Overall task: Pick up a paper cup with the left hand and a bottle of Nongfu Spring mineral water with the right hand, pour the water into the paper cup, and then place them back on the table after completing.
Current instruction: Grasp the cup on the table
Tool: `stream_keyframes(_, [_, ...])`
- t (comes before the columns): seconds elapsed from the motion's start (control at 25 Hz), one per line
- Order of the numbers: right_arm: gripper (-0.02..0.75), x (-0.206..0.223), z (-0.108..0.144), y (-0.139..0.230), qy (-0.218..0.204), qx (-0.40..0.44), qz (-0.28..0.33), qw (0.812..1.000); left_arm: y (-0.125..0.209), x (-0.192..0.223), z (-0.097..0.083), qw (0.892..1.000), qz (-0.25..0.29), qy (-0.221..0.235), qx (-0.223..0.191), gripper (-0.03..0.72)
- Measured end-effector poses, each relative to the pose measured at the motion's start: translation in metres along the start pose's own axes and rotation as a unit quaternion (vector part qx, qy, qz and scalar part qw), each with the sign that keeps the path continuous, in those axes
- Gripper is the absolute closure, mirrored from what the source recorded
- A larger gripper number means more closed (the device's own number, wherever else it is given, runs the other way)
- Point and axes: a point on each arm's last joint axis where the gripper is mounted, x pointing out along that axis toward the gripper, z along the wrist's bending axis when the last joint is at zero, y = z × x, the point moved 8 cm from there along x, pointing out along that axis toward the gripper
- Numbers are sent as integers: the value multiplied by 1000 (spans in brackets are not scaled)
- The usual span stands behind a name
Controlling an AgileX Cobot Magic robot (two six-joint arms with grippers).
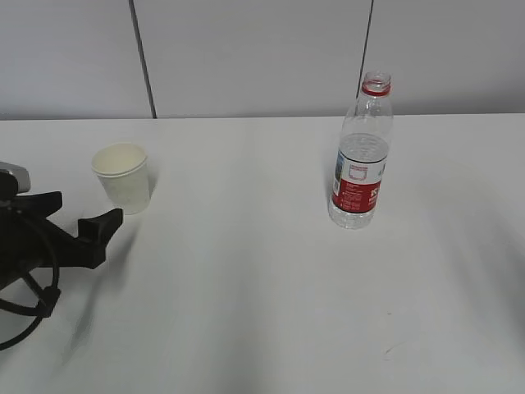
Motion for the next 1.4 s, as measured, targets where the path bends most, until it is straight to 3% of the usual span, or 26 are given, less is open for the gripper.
stream_keyframes(0.44, [150, 0, 0, -1, 0, 0, -3, 1000, 7, 66, 16, 1000, -15, -1, 4, 38])
stream_keyframes(0.92, [150, 0, 0, -9, 1, 0, -26, 1000, 15, 119, 27, 999, -38, -14, 1, 82])
stream_keyframes(1.12, [150, 0, 0, -9, 1, 0, -26, 1000, 15, 122, 27, 999, -39, -16, 0, 127])
stream_keyframes(1.4, [150, 5, -1, -5, 2, 0, -17, 1000, 15, 122, 27, 999, -39, -16, 0, 315])
